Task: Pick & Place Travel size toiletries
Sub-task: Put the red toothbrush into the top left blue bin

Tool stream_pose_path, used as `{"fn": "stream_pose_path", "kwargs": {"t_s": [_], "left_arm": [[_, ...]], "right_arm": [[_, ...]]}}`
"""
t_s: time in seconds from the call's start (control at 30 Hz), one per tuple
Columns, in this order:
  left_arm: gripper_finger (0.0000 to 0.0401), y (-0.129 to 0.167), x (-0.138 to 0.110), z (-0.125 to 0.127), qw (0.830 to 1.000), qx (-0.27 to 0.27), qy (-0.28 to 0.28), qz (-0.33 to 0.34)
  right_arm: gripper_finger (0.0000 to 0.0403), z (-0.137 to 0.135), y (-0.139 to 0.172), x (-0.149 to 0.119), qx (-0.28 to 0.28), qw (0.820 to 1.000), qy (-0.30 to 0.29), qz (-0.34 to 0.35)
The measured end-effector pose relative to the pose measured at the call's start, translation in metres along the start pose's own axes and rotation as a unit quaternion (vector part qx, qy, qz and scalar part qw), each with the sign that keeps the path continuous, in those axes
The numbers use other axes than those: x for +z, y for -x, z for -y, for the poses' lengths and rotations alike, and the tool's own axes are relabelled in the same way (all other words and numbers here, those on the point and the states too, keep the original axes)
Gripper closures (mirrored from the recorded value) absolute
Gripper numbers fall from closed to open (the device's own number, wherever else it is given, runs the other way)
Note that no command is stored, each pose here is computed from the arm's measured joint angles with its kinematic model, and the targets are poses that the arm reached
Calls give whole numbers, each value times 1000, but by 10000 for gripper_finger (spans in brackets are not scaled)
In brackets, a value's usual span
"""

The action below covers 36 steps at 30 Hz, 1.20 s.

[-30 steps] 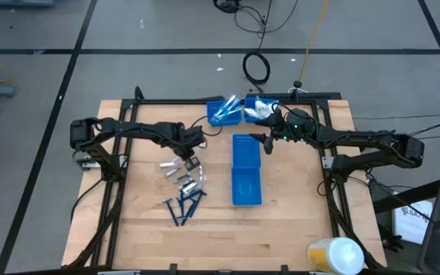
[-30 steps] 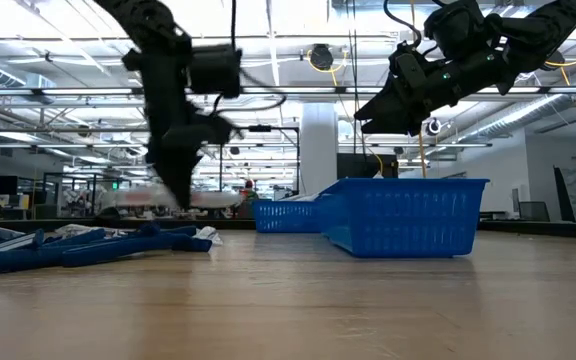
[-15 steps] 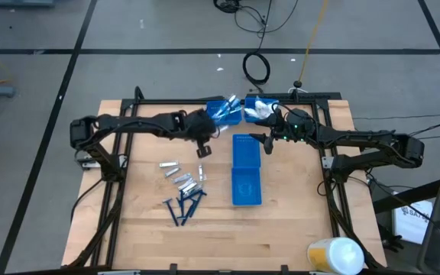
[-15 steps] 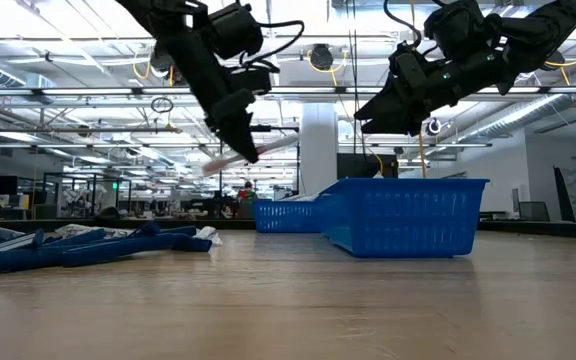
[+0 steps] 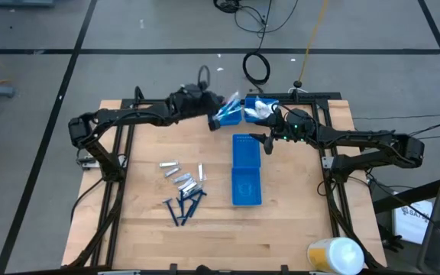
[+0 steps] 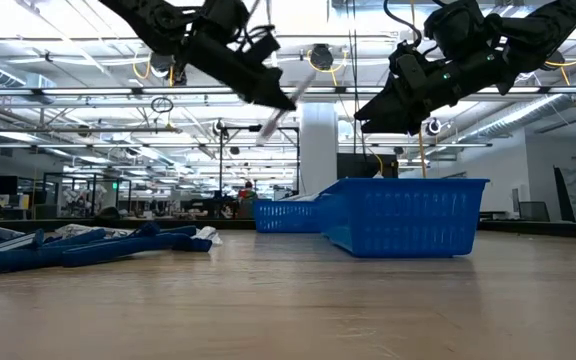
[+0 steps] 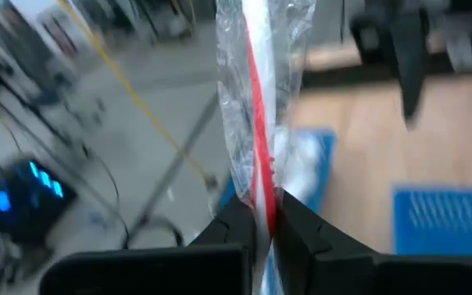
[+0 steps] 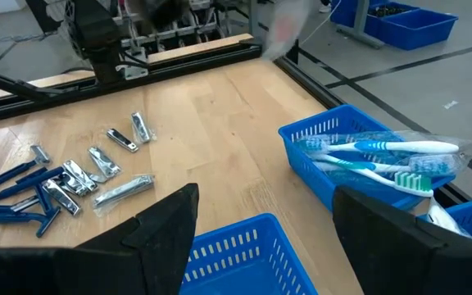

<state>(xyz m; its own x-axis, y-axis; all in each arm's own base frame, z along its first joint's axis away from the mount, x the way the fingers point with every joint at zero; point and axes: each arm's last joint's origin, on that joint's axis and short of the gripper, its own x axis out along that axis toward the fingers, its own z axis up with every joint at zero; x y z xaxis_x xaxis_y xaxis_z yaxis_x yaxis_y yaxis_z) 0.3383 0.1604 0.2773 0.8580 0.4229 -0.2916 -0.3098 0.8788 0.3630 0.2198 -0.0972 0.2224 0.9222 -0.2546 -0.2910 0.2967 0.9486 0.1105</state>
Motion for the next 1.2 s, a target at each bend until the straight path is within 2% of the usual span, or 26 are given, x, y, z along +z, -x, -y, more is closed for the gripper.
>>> {"fn": "stream_pose_path", "kwargs": {"t_s": [0.07, 0.17, 0.43, 0.57, 0.7, 0.83, 1.03, 1.2], "left_arm": [[377, -2, 4, -6, 999, 12, -3, 35], [388, -8, -2, -12, 999, 16, -3, 44], [382, -45, -54, -12, 999, -16, 34, -25], [392, -61, -84, -15, 996, -13, 57, -61], [378, -68, -102, -19, 993, -8, 82, -83], [373, -69, -103, -18, 991, -13, 95, -90], [392, -68, -105, -15, 989, -24, 102, -106], [363, -67, -109, -13, 984, -29, 121, -128]], "right_arm": [[135, 0, 0, 0, 0, 1000, 0, 0], [135, 0, 0, 0, 0, 1000, 0, 0], [135, 0, 0, 0, -1, 1000, 0, 0], [135, 0, 0, 0, -1, 1000, 0, 1], [135, 0, 0, 0, -2, 1000, 0, 0], [135, 0, 0, 0, -2, 1000, 0, 0], [135, 0, 0, 0, -2, 1000, 2, 0], [135, 0, 0, 0, -2, 1000, 2, 0]]}}
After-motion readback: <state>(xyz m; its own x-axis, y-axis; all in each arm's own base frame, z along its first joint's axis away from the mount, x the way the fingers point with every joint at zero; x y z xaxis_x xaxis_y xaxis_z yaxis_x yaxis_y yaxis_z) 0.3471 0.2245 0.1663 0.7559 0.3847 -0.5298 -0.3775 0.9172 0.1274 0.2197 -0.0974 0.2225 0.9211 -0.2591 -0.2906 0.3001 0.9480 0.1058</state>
